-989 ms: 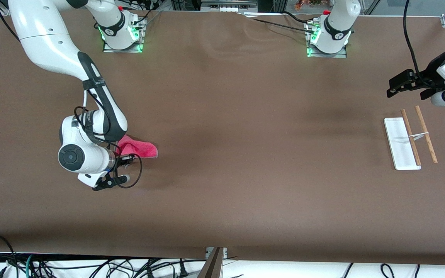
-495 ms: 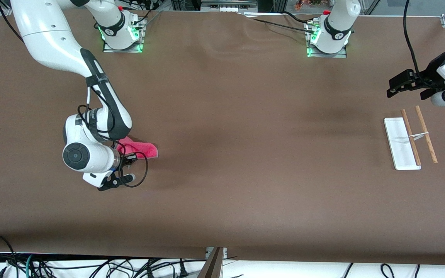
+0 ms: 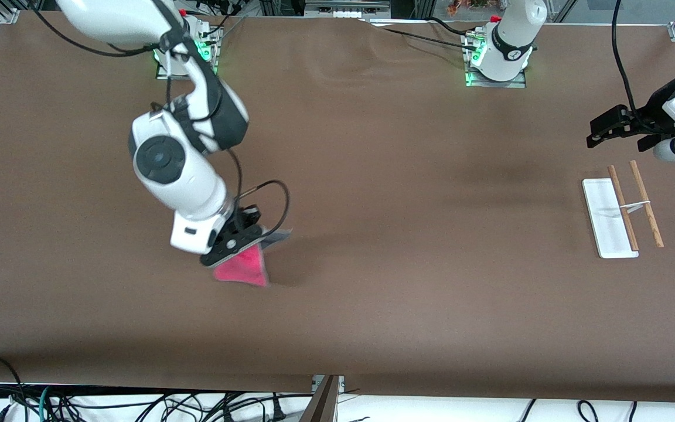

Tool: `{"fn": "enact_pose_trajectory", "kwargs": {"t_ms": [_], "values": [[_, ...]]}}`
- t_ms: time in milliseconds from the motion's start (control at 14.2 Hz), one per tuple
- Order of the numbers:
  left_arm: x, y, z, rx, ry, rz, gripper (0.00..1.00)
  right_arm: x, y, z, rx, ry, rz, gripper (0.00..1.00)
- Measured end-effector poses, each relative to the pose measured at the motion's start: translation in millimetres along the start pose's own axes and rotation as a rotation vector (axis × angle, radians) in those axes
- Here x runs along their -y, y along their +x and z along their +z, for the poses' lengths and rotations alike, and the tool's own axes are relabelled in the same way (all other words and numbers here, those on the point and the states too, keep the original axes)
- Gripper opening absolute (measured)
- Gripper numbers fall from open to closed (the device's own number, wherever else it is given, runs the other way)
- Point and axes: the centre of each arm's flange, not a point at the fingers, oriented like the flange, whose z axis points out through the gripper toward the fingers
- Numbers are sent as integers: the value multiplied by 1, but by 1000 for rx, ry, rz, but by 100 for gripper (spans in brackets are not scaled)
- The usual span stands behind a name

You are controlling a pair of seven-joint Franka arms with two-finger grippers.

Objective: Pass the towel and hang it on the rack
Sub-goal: 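Lift the towel with the right gripper toward the table middle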

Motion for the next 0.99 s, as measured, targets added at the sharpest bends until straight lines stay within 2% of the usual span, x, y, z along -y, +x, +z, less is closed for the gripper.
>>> {"fn": "enact_pose_trajectory", "kwargs": {"t_ms": [495, 777, 989], "values": [[-2, 0, 0, 0, 0, 3, 100, 101, 25, -75, -150, 31, 11, 2], [-2, 0, 0, 0, 0, 3, 100, 148, 24, -81, -163, 53, 35, 2], [-2, 0, 0, 0, 0, 3, 100, 174, 22, -82, -170, 71, 101, 2]]}}
